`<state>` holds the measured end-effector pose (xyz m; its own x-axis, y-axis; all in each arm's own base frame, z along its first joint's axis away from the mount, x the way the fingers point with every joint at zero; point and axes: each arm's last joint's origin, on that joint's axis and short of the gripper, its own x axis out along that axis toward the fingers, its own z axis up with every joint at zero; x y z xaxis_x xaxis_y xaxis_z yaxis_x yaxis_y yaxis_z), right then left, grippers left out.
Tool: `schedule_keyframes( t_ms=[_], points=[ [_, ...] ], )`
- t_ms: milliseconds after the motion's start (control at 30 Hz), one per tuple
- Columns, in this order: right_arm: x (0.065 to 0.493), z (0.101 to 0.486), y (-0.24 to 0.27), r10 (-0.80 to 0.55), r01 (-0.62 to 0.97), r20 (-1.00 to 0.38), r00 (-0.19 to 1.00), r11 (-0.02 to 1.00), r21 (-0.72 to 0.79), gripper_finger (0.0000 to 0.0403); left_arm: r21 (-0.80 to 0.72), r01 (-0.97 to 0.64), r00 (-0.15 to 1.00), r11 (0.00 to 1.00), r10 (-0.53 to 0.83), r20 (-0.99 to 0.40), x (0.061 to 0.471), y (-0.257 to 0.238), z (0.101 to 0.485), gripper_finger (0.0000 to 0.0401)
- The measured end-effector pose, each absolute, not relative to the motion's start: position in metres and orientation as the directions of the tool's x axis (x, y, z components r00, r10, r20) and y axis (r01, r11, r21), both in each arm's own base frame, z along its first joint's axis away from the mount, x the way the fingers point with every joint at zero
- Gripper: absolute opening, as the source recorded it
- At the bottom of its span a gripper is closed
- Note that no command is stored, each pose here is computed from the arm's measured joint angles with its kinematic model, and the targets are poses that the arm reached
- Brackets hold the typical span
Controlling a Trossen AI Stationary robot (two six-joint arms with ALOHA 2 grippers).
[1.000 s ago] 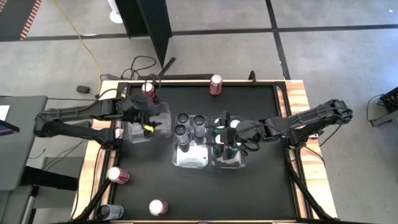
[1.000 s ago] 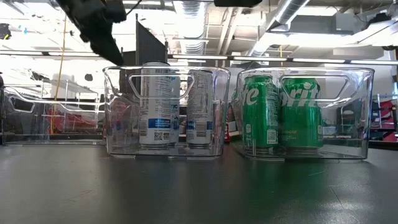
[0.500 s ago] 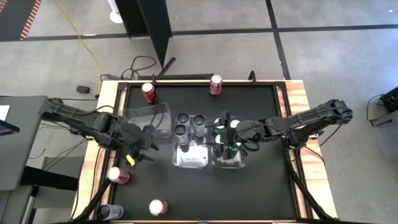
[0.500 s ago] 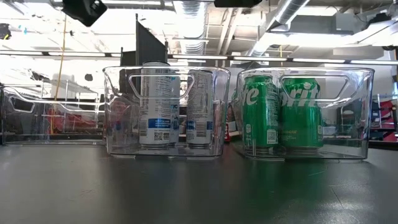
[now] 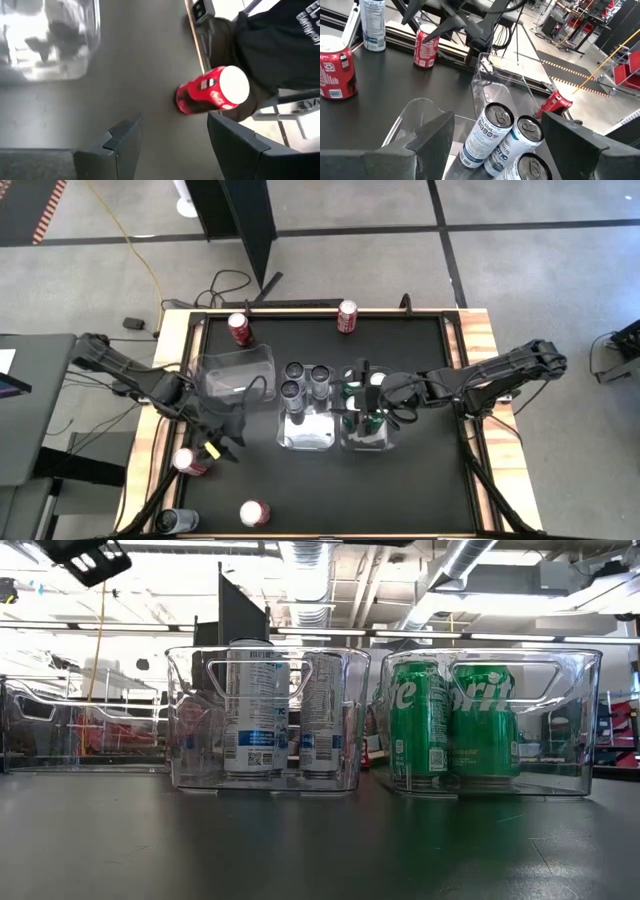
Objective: Sort soda cans
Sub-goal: Put the bottom left red soda can into the left transparent bin
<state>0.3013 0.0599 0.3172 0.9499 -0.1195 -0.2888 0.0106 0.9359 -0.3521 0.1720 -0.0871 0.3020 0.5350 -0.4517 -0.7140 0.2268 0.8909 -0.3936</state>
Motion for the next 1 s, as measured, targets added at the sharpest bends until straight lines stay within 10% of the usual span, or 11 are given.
schedule_keyframes(
  t_ms=[767, 1000],
  points=[
    [0.301, 0.316, 0.06, -0.122, 0.012, -0.3, 0.946, 0.94, -0.342, 0.0315, -0.35, -0.094, 0.119, 0.932, -0.339, -0.933, 0.171, -0.133, 0.249, 0.0264],
    [0.302, 0.317, 0.06, -0.122, 0.017, -0.29, 0.949, 0.94, -0.339, 0.0315, -0.046, -0.218, 0.043, 0.975, -0.038, -0.998, 0.158, -0.112, 0.269, 0.0239]
  ],
)
